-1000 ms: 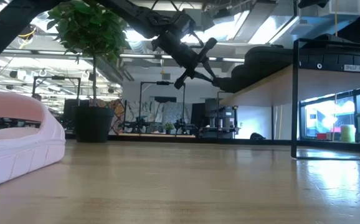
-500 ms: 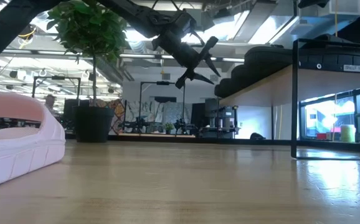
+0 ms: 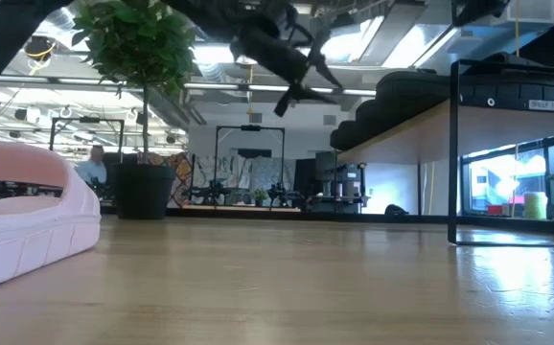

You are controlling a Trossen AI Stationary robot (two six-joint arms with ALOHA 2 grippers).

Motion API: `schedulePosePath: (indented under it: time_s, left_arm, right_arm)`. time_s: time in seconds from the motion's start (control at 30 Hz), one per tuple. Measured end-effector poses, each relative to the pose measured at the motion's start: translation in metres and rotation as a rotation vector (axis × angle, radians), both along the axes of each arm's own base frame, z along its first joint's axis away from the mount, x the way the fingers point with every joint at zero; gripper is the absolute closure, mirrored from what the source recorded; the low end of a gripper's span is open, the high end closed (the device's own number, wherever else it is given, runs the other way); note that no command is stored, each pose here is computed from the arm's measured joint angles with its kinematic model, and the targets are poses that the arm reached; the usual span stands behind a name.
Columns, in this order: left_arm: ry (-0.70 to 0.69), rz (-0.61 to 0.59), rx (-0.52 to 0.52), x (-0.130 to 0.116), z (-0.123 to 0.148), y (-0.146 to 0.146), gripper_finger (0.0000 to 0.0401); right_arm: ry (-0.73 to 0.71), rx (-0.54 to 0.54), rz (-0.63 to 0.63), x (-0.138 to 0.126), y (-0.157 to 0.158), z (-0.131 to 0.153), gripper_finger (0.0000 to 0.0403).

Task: Pick and place slides into the shelf
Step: Put the black slide on the shelf

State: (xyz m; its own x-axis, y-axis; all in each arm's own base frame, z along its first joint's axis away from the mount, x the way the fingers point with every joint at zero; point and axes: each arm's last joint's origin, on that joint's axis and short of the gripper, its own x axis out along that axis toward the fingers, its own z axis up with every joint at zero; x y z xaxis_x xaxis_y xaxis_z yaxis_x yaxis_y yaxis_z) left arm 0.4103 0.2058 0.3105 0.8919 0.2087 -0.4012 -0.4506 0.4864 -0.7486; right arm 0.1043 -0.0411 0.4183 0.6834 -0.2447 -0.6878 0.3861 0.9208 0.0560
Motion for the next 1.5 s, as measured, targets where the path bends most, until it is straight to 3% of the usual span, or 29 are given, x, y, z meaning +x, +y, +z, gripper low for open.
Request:
schedulePosePath:
  time_s: [0.2,0.4,0.47,0.73,1.03,1.5]
  left_arm:
    - [-0.051,-0.082,0.109,-0.002,0.028,-0.029,0.0273]
    - [-0.063,-0.192,0.198,0.003,0.042,-0.065,0.0273]
    - [-0.068,-0.224,0.217,0.004,0.045,-0.077,0.0273]
    - [-0.084,-0.312,0.341,0.011,0.056,-0.124,0.0273]
    - [-0.138,-0.388,0.475,-0.005,0.085,-0.169,0.0273]
    - [-0.130,-0.403,0.527,-0.009,0.090,-0.187,0.0273]
  right_arm:
    - [0.137,-0.022,-0.140,0.029,-0.022,-0.013,0.0128]
    - [0.375,-0.211,-0.283,0.044,-0.058,-0.027,0.0128]
    - [0.425,-0.223,-0.321,0.044,-0.071,-0.031,0.0128]
    - [0.493,-0.105,-0.386,0.049,-0.120,-0.052,0.0128]
    - [0.455,-0.017,-0.462,0.044,-0.159,-0.066,0.0128]
    - [0.517,0.004,-0.446,0.051,-0.183,-0.086,0.0128]
